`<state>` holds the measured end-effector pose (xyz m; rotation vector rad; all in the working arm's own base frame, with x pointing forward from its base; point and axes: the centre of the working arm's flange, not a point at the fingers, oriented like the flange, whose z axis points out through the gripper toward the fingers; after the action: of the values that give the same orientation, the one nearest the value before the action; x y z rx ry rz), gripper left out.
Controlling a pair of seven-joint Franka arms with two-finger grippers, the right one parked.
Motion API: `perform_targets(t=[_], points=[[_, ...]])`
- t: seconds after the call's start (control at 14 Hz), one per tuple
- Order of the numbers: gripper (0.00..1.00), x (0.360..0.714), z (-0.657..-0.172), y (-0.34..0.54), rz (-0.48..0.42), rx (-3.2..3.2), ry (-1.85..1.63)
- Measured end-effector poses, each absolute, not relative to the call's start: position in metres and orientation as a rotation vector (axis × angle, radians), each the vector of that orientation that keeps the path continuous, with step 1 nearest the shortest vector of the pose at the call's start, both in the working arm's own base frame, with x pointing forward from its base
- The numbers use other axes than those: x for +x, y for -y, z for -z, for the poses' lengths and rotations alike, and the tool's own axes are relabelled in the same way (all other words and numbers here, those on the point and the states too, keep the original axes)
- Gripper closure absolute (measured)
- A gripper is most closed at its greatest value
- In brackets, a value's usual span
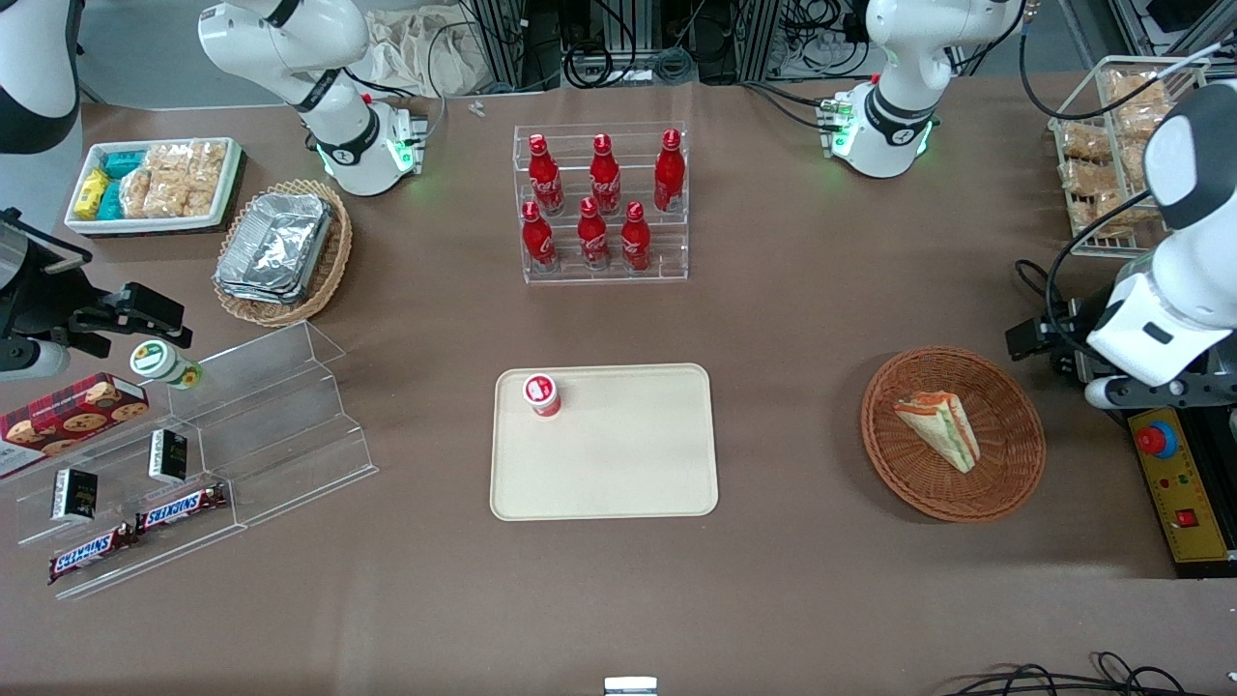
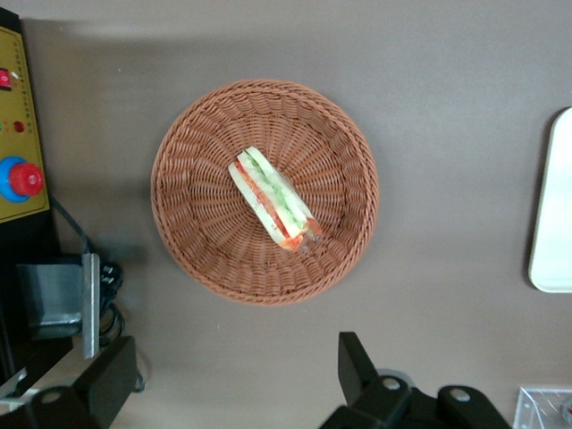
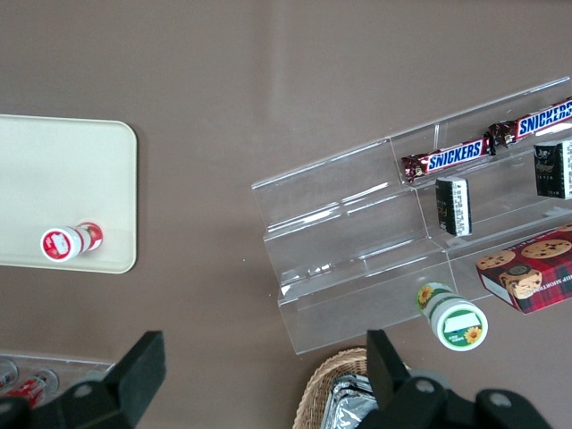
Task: Place sandwich from basket to tray
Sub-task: 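Lower the open left gripper over the wrapped sandwich in the basket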
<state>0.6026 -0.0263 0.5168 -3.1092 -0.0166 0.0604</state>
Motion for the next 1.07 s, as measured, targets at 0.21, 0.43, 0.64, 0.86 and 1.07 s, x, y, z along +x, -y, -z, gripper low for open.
perform_targets(t=[0.21,0.43,0.64,0.86,1.07], points=[[0.00,0.592,-0.473,0.028,0.015,-3.114,0.022],[0.00,0.583,-0.434,0.023,0.013,-3.118,0.087],[0.00,0.584,-0.395,0.019,-0.026,-3.119,0.200],[0.00,0.594,-0.355,0.020,-0.031,-3.114,0.368],[0.00,0.601,-0.325,0.022,-0.031,-3.104,0.501]])
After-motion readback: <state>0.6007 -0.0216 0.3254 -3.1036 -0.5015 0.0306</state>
